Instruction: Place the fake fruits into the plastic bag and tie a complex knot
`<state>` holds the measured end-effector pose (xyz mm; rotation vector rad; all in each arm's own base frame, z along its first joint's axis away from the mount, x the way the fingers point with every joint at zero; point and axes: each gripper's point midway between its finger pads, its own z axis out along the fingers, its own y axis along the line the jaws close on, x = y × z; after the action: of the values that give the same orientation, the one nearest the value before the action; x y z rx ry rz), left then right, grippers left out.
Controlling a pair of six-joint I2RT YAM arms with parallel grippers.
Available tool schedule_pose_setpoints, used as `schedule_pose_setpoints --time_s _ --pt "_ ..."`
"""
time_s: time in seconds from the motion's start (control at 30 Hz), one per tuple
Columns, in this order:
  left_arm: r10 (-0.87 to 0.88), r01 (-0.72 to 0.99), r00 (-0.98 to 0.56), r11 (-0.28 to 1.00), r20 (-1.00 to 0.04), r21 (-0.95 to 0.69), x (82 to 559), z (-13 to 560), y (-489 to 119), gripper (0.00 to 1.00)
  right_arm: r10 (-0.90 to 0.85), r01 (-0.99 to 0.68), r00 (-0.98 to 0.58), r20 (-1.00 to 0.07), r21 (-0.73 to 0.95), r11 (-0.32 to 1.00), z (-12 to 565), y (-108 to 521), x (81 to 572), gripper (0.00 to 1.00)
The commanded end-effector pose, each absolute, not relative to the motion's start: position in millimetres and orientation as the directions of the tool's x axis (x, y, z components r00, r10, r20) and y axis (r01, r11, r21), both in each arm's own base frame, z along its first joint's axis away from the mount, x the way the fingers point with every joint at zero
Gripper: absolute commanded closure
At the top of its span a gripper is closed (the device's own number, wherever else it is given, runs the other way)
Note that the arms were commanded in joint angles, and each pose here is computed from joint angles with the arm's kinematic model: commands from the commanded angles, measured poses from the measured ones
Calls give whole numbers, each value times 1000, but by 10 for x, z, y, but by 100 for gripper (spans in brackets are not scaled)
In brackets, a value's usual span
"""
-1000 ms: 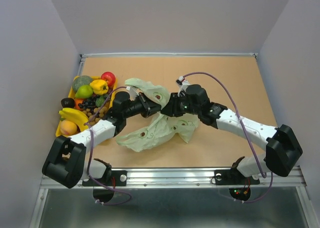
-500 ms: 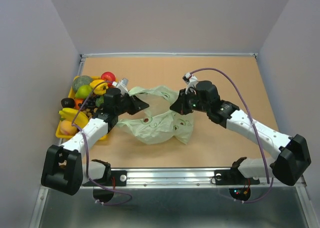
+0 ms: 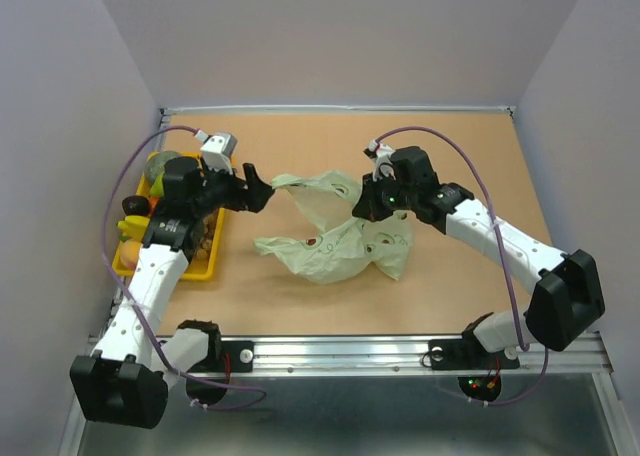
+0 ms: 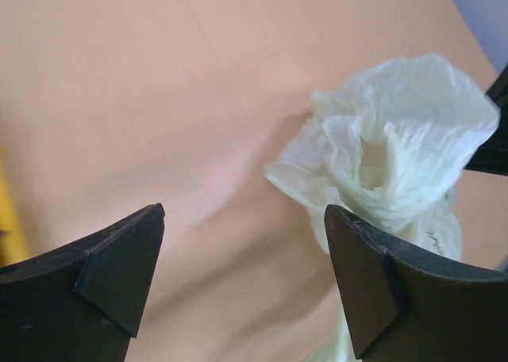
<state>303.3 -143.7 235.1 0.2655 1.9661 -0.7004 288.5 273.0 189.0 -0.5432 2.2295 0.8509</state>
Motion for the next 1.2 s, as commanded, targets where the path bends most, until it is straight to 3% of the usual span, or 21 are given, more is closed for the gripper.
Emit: schedule_pose_setpoints --time_s 0.0,0.2,0.3,0.4,0.53,0.67,0.9,1.17 --pt "90 538 -291 838 -952 -86 3068 2820 -1048 6 -138 -613 -633 -762 384 690 2083 2782 2989 100" --pt "310 436 -336 888 -889 145 3214 2863 -102 6 -138 -604 -642 -754 388 696 2024 2798 3032 100" --pt "333 375 -426 911 -841 171 3318 2762 364 6 -153 -606 -644 -750 377 701 1933 2786 3036 100" --pt "382 424 -478 889 -791 173 3502 2570 586 6 -171 -617 -646 -744 377 691 1879 2803 3027 100" --pt "513 561 -474 802 -716 203 3503 2475 632 6 -170 -633 -639 -750 387 671 1951 2852 3023 100" --pt "639 687 -436 691 -634 224 3165 2262 559 6 -170 -640 -638 -751 395 659 1986 2869 3012 99" --pt "728 765 -407 602 -552 229 2797 1886 521 13 -177 -644 -663 -728 433 631 1947 2912 2931 100" --pt "774 777 -370 561 -514 286 2873 1635 537 21 -172 -641 -676 -717 456 617 1963 2960 2929 100"
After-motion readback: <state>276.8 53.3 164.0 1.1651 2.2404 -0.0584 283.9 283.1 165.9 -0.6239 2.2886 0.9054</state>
